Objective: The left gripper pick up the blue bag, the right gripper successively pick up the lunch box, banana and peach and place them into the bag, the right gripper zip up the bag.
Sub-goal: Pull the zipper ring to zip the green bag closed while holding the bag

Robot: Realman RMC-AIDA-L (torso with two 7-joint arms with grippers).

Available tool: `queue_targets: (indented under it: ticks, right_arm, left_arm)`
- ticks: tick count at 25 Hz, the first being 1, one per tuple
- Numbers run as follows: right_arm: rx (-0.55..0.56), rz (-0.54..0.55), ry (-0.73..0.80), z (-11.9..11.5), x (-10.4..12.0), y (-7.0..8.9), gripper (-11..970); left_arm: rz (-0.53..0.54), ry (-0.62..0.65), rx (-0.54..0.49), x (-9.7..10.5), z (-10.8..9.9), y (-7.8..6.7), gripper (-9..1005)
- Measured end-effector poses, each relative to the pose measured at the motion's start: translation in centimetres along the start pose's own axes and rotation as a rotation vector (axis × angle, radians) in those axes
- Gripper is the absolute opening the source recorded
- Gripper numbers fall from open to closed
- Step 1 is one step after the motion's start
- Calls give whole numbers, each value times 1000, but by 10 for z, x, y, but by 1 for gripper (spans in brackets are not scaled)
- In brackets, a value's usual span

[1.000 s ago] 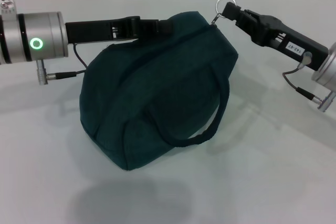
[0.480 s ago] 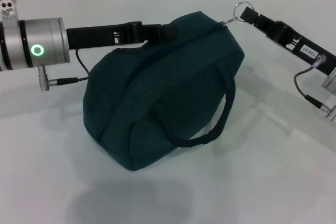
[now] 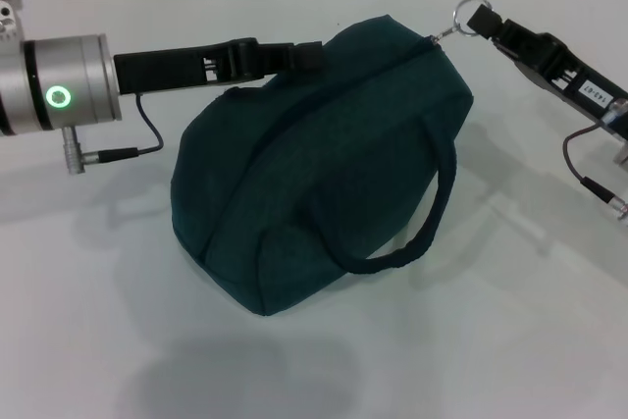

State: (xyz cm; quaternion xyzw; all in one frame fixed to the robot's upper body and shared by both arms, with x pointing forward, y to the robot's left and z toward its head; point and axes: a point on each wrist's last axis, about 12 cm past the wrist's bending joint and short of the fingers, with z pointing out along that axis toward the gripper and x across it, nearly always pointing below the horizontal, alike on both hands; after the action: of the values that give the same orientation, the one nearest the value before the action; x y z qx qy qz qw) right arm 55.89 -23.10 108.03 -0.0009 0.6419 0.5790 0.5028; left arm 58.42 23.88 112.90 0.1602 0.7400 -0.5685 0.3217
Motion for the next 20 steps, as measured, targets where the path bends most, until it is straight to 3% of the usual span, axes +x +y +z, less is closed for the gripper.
queue_targets:
  ticks: [20]
  right_arm:
    - [-30,37,-1,0,0,4,16]
  left_arm:
    - [-19,9,34,2,4,-4,37]
